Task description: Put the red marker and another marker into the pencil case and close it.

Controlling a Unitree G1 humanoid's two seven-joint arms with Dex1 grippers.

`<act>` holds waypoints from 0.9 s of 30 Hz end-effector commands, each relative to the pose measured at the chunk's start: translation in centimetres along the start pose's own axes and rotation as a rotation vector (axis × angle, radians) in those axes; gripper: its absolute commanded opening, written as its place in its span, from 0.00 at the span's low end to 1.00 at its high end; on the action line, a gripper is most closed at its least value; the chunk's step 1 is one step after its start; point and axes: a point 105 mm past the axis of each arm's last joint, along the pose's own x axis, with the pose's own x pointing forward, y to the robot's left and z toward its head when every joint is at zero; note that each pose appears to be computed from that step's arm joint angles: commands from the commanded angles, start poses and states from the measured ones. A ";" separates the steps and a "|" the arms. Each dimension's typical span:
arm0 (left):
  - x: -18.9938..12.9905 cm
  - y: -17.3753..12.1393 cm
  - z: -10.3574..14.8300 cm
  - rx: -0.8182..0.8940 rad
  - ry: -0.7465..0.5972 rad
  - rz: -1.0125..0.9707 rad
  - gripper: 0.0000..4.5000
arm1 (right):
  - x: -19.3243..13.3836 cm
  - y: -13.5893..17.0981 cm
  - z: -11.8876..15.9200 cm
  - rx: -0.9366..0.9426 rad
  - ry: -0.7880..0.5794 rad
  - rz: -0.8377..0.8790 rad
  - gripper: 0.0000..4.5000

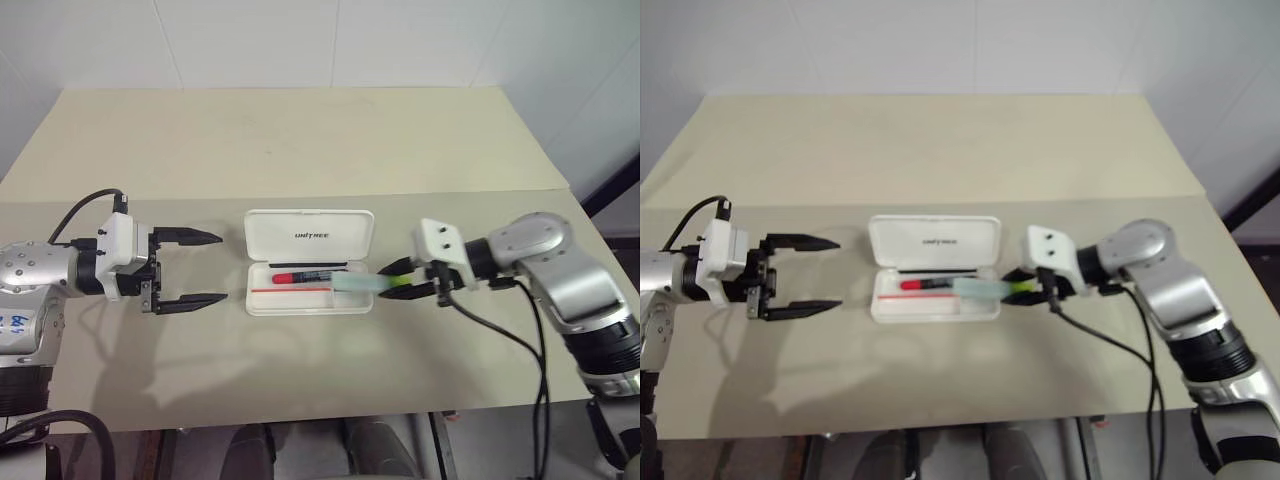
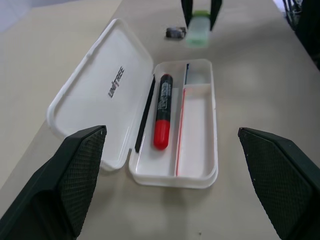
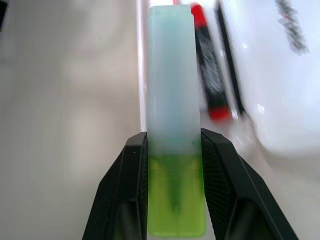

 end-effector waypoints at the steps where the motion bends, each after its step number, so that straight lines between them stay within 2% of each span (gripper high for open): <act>1: -1.0 0.4 0.5 0.041 0.018 0.044 1.00 | 1.3 -0.4 2.0 -0.053 -0.021 -0.015 0.24; 7: -1.4 0.3 0.1 0.037 0.034 0.067 1.00 | 4.9 -0.4 4.2 -0.050 -0.065 -0.003 0.24; 17: -1.9 -0.2 0.1 0.021 0.051 0.085 1.00 | 7.4 1.5 4.6 -0.005 -0.068 0.078 0.24; 27: -1.8 -0.8 0.0 0.002 0.054 0.087 1.00 | 9.0 0.9 4.8 -0.015 -0.054 0.077 0.24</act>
